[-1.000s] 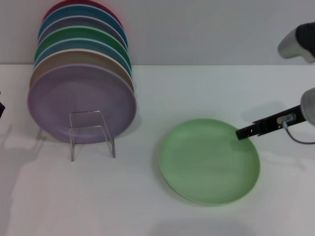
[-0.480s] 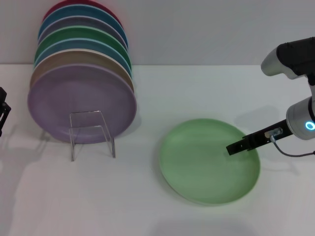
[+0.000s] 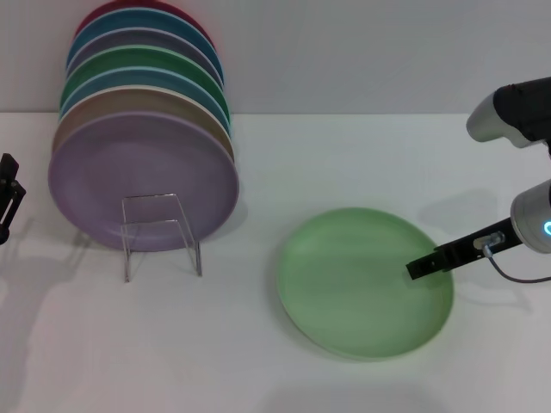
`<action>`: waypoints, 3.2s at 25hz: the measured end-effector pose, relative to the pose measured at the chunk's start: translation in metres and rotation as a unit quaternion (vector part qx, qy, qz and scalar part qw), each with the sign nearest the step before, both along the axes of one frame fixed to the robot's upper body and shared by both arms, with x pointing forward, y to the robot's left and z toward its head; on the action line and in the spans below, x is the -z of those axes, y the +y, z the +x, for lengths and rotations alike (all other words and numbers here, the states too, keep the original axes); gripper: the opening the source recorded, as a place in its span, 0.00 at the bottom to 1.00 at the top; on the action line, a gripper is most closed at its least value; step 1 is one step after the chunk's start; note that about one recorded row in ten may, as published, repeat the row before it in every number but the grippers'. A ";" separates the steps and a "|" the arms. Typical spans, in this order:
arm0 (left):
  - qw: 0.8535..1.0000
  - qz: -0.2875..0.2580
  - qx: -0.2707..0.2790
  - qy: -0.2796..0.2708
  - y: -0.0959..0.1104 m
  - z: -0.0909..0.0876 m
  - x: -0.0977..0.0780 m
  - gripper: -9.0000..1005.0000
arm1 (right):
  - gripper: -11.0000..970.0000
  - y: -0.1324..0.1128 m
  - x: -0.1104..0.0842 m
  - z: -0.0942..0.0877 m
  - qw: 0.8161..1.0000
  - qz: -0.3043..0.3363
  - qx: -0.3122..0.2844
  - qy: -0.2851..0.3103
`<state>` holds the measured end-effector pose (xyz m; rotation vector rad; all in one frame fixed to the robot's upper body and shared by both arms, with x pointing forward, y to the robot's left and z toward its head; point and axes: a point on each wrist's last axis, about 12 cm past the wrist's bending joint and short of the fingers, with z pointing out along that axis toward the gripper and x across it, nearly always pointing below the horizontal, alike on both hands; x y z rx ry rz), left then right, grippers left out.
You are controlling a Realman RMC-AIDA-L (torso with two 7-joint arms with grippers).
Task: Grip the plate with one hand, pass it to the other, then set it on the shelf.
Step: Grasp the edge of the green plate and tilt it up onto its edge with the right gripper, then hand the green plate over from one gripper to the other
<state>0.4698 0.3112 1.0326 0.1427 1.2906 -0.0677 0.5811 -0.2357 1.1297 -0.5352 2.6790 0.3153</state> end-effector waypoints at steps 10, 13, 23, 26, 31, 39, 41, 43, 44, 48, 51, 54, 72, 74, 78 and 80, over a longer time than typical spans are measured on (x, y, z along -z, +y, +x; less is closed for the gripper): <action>1.000 0.002 0.007 0.001 -0.002 0.000 0.000 0.73 | 0.80 0.000 0.004 0.003 1.000 -0.009 0.001 -0.005; 1.000 0.002 0.008 0.001 -0.003 0.001 0.000 0.73 | 0.78 0.001 0.007 0.003 1.000 -0.009 0.002 -0.003; 1.000 0.002 0.009 0.000 -0.003 0.002 0.000 0.72 | 0.71 0.002 0.014 0.007 1.000 -0.011 0.004 0.005; 1.000 0.001 0.009 -0.001 -0.003 0.002 -0.001 0.72 | 0.69 0.003 0.014 0.008 1.000 -0.011 -0.002 0.002; 1.000 0.002 0.011 -0.002 -0.004 0.004 -0.001 0.72 | 0.63 0.004 0.014 0.008 1.000 -0.011 -0.003 0.001; 1.000 0.002 0.013 -0.003 -0.005 0.004 -0.002 0.71 | 0.46 0.004 0.014 0.009 1.000 -0.011 -0.005 0.000; 1.000 0.002 0.013 -0.003 -0.005 0.005 -0.002 0.71 | 0.35 0.004 0.014 0.009 1.000 -0.011 -0.006 -0.001; 1.000 0.002 0.014 -0.003 -0.005 0.005 -0.002 0.71 | 0.19 0.004 0.014 0.008 1.000 -0.012 -0.007 -0.001; 1.000 0.002 0.014 -0.004 -0.005 0.005 -0.002 0.70 | 0.17 0.003 0.014 0.008 1.000 -0.012 -0.007 -0.002; 1.000 -0.001 0.016 -0.008 -0.007 0.006 -0.004 0.70 | 0.07 0.004 0.013 0.007 1.000 -0.009 -0.012 -0.006; 1.000 -0.003 0.016 -0.010 -0.008 0.006 -0.004 0.70 | 0.06 0.004 0.010 0.006 1.000 0.003 -0.015 -0.015; 0.999 -0.003 0.027 -0.017 -0.012 0.006 -0.006 0.70 | 0.05 0.004 0.005 0.004 0.999 0.025 -0.016 -0.032; 0.947 0.027 0.311 0.077 -0.071 0.060 -0.090 0.68 | 0.03 -0.023 -0.019 -0.027 0.975 0.089 -0.050 -0.197; 0.940 0.045 0.320 0.111 -0.077 0.067 -0.108 0.68 | 0.04 -0.025 -0.018 -0.027 0.974 0.083 -0.053 -0.205; 0.920 0.088 0.334 0.184 -0.093 0.078 -0.141 0.68 | 0.04 -0.026 -0.023 -0.027 0.967 0.065 -0.063 -0.239; 0.907 0.124 0.336 0.222 -0.110 0.080 -0.154 0.68 | 0.05 -0.024 -0.028 -0.024 0.962 0.060 -0.063 -0.260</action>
